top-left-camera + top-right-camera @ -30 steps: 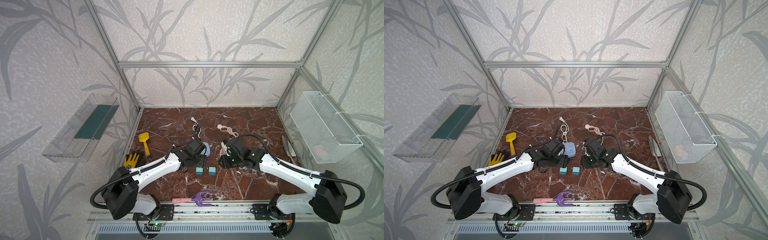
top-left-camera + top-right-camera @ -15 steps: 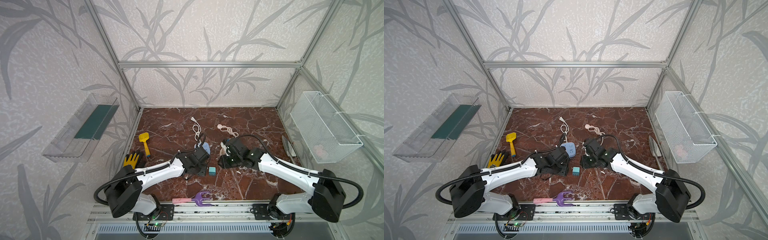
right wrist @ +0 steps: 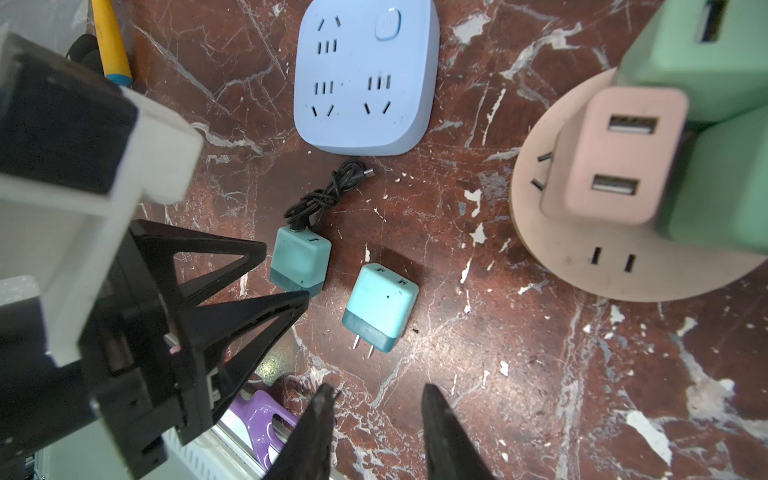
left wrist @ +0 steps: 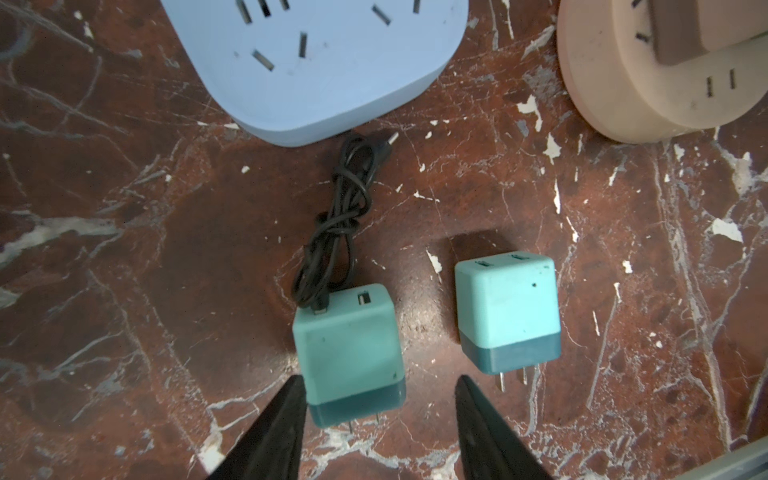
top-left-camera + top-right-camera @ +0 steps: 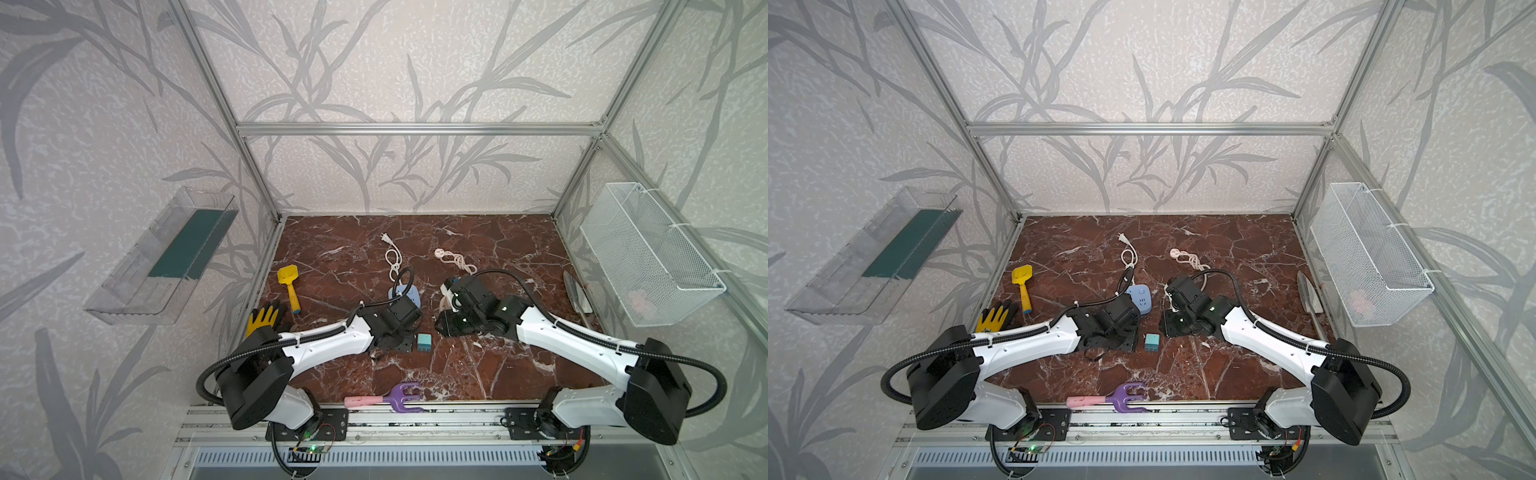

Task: Insert the plug
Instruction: 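Lower the left gripper and close it on the teal charger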

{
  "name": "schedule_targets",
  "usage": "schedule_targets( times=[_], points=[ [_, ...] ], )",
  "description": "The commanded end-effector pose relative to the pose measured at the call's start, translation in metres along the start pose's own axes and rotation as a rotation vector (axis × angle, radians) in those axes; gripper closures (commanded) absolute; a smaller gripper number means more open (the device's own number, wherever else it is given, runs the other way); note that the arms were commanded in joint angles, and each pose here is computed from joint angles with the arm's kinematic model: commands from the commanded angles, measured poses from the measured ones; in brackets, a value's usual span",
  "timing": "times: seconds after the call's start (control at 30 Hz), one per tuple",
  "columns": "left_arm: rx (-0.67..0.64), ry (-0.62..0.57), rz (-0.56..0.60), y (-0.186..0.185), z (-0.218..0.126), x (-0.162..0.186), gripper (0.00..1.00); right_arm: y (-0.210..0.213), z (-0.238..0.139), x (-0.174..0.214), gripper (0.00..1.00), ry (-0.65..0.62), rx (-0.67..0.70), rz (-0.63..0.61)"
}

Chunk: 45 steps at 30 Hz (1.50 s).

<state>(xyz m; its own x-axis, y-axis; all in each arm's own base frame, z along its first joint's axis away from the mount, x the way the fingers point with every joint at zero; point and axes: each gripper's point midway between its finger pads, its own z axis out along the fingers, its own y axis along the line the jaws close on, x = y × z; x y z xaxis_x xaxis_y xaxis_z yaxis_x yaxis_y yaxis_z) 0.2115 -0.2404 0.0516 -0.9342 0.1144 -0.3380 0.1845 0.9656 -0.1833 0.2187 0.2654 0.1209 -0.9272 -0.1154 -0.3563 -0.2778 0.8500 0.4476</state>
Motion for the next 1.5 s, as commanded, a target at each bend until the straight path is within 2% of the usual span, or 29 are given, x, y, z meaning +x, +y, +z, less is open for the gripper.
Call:
schedule_targets(
  times=[0.0,1.1,1.2,1.37,1.43,1.47],
  points=[
    [-0.026,0.015,-0.021,0.004,0.010,0.006,0.45,0.005,-0.003,-0.006,0.64,-0.008,-0.015,-0.002],
    [-0.073,0.058,-0.011,0.011,0.028,0.015,0.50,-0.001,0.004,-0.002,0.63,0.004,0.004,0.006],
    [-0.077,0.059,-0.010,0.013,0.027,0.016,0.56,-0.001,0.005,-0.002,0.64,0.007,0.003,0.004],
    [-0.097,0.056,0.015,0.018,0.022,0.016,0.72,0.001,0.006,-0.004,0.64,0.009,-0.003,-0.002],
    [-0.119,0.043,0.036,0.022,0.015,0.013,1.00,0.002,0.006,-0.007,0.63,0.007,-0.007,-0.010],
    [-0.136,0.037,0.042,0.025,0.010,0.011,1.00,0.003,0.005,-0.007,0.63,0.007,-0.009,-0.013]
  ],
)
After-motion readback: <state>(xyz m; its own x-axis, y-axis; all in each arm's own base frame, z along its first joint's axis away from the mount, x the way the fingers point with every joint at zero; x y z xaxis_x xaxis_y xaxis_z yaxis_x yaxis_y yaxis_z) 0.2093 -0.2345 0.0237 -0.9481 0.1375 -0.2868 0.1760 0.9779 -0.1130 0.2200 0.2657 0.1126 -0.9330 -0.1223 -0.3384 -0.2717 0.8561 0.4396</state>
